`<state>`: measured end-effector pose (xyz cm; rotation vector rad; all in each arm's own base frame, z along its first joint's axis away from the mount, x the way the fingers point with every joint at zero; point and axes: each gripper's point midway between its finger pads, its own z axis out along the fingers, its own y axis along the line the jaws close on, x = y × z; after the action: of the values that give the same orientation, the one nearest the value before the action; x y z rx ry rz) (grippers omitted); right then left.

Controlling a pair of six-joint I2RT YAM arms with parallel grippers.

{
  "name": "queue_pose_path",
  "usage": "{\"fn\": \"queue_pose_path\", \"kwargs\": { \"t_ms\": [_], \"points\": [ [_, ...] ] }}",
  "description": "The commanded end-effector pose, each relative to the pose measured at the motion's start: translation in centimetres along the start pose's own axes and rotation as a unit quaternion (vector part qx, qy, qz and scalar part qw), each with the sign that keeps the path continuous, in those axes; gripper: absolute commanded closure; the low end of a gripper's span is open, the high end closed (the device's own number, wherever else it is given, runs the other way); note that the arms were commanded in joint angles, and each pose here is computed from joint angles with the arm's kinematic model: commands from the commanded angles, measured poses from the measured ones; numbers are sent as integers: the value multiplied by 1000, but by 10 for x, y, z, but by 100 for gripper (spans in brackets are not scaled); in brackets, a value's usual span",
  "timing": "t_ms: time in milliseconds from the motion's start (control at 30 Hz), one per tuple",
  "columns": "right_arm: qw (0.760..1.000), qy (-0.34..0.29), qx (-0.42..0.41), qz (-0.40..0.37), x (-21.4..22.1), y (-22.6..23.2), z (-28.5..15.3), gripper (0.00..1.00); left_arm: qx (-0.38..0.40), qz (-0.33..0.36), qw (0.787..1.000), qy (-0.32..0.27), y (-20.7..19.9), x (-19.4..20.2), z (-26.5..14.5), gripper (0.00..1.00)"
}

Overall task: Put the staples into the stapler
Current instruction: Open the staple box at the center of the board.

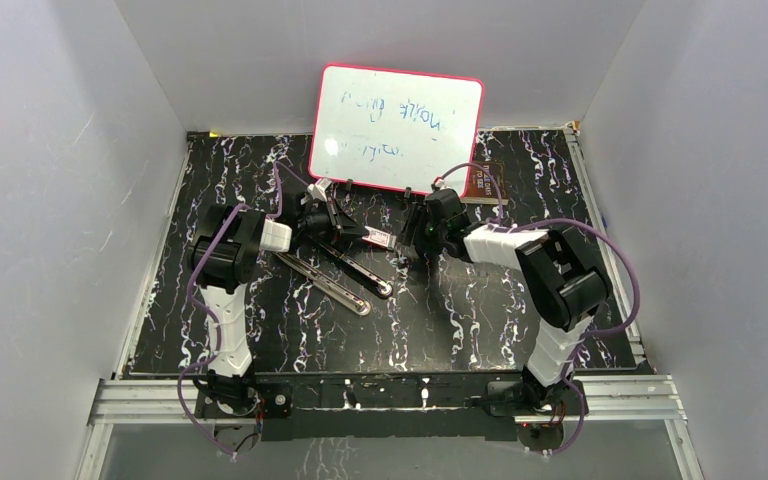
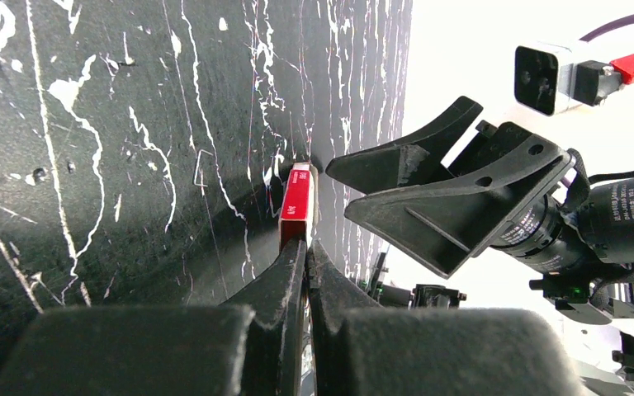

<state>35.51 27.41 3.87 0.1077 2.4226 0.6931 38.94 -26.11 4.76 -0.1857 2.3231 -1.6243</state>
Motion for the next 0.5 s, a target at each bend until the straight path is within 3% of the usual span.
{"fn": "queue_pose_path", "kwargs": {
  "t_ms": [0,467],
  "points": [
    [999,-17,-34,30,-18,22,9,37,16,13,1000,-2,-17,2,-4,100],
    [999,16,-24,34,-6,17,25,47,18,12,1000,4,-15,7,-3,100]
  ]
}}
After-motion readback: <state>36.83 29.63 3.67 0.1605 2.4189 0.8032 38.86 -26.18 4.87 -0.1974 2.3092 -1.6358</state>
